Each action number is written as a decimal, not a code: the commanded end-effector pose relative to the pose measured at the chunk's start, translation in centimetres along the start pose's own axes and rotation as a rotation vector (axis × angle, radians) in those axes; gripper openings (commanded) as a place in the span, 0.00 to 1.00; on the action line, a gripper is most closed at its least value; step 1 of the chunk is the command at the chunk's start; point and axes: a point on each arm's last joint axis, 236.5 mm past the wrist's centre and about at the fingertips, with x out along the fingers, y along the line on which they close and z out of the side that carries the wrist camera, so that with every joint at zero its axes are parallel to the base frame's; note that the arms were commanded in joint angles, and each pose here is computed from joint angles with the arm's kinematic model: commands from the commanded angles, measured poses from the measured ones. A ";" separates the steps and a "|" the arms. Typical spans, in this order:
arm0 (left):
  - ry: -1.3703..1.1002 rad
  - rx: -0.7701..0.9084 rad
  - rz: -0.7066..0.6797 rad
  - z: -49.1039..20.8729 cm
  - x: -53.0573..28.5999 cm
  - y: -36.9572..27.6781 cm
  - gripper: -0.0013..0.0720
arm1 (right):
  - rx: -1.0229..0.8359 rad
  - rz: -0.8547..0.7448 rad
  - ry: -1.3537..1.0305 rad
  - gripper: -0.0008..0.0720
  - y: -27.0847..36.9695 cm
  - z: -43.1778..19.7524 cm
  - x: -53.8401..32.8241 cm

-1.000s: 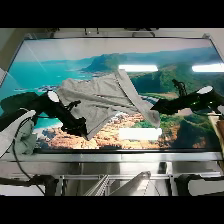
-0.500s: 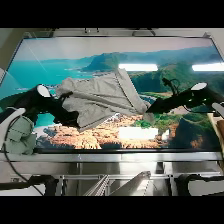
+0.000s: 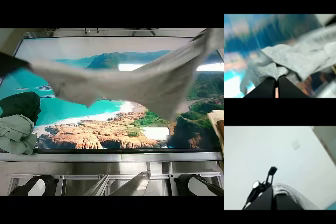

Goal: Fold the shirts.

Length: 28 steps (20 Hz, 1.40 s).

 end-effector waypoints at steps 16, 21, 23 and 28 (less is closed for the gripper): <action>0.314 -0.107 0.044 -9.0 19.1 16.7 0.05 | 0.072 -1.107 0.316 0.03 -30.3 -15.6 -12.9; 0.442 -0.272 -0.005 -12.5 25.5 24.7 0.41 | 0.243 -1.132 0.232 0.55 -38.5 -19.1 -16.2; 0.477 -0.336 -0.024 -12.4 25.4 25.7 0.42 | 0.218 -1.120 0.264 0.55 -37.9 -18.0 -17.2; 0.706 -0.547 -0.104 -15.6 19.1 24.1 0.42 | 0.415 -1.112 0.484 0.55 -31.6 -19.8 -23.6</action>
